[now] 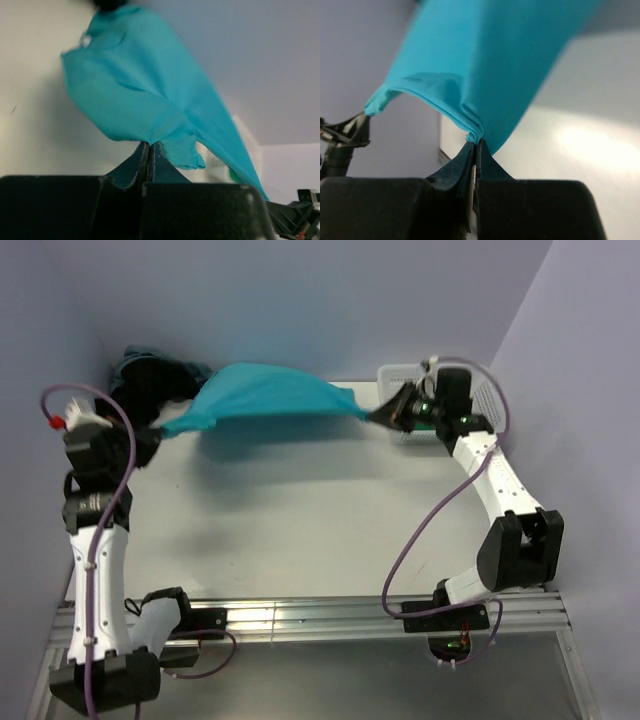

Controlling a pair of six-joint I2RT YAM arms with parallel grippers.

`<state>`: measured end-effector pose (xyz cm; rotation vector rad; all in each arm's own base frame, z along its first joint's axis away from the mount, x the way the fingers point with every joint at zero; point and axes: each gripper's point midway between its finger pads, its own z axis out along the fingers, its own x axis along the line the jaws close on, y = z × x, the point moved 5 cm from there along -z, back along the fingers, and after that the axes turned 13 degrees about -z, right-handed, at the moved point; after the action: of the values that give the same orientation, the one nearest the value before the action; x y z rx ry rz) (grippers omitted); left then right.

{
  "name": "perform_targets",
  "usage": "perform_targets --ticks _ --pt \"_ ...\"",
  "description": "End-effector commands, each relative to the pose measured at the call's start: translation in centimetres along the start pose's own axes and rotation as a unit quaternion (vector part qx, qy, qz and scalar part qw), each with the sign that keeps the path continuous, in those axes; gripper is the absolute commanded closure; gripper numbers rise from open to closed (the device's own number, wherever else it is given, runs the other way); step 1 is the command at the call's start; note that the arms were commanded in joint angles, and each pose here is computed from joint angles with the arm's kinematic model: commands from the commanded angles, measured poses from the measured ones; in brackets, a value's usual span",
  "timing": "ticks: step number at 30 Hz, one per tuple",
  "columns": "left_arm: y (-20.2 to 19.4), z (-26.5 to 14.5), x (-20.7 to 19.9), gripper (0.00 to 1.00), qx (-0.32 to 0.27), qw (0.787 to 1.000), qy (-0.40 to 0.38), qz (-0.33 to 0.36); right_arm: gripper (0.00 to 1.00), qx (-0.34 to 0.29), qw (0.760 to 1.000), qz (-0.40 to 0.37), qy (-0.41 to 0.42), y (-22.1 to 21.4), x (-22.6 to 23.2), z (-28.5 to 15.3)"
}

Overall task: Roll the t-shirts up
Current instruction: Flatten the tshirt

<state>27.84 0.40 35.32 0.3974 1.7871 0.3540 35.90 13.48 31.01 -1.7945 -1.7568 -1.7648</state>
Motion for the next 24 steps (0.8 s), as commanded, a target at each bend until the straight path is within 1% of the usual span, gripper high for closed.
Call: perform_targets --ticks 1,2,3,5,6,7,9,11,12,13,15,17,20,24 --pt "-3.4 -2.9 4.6 1.00 0.032 0.999 0.020 0.017 1.00 0.034 0.999 -0.005 -0.014 -5.6 -2.3 -1.4" --pt "-4.2 -3.4 5.6 1.00 0.043 0.999 0.026 0.020 1.00 0.062 0.997 0.016 -0.034 -8.6 -4.2 -1.4" --pt "-5.8 -4.4 7.4 1.00 0.072 0.996 0.042 0.019 1.00 0.070 0.997 0.008 -0.042 -10.0 -4.6 -2.2" --pt "-7.2 -5.4 9.3 1.00 0.098 0.993 0.063 0.025 1.00 0.096 0.993 0.017 -0.068 -12.5 -6.1 -2.7" --pt "-8.4 -5.8 11.2 1.00 0.117 0.989 0.088 0.021 1.00 0.126 0.988 0.028 -0.083 -14.9 -7.4 -3.0" --pt "-9.4 -7.0 12.5 1.00 0.132 0.985 0.109 0.018 1.00 0.136 0.986 0.031 -0.092 -15.8 -8.0 -3.3" --pt "-11.2 -7.9 15.1 1.00 0.166 0.976 0.139 0.012 1.00 0.170 0.977 0.046 -0.119 -18.4 -9.5 -3.8" --pt "-12.8 -9.5 16.8 1.00 0.193 0.968 0.158 0.007 1.00 0.194 0.969 0.061 -0.138 -20.2 -10.5 -4.3" --pt "-12.8 -10.0 16.2 1.00 0.193 0.972 0.132 0.016 1.00 0.208 0.965 0.065 -0.145 -21.0 -10.8 -4.6" --pt "-13.2 -10.6 16.6 1.00 0.202 0.969 0.144 0.010 1.00 0.218 0.961 0.069 -0.153 -21.6 -11.2 -4.8" --pt "-13.4 -11.2 16.4 1.00 0.216 0.967 0.137 0.021 1.00 0.241 0.952 0.076 -0.171 -23.2 -11.8 -5.5" --pt "-14.1 -11.6 16.5 1.00 0.240 0.961 0.133 0.017 1.00 0.255 0.944 0.080 -0.192 -24.3 -12.4 -6.1" --pt "-14.3 -11.5 16.6 1.00 0.247 0.960 0.129 0.019 1.00 0.260 0.940 0.095 -0.199 -25.2 -12.4 -6.7" --pt "-13.9 -10.5 17.0 1.00 0.241 0.958 0.155 0.011 1.00 0.251 0.939 0.091 -0.216 -25.0 -12.1 -7.2"
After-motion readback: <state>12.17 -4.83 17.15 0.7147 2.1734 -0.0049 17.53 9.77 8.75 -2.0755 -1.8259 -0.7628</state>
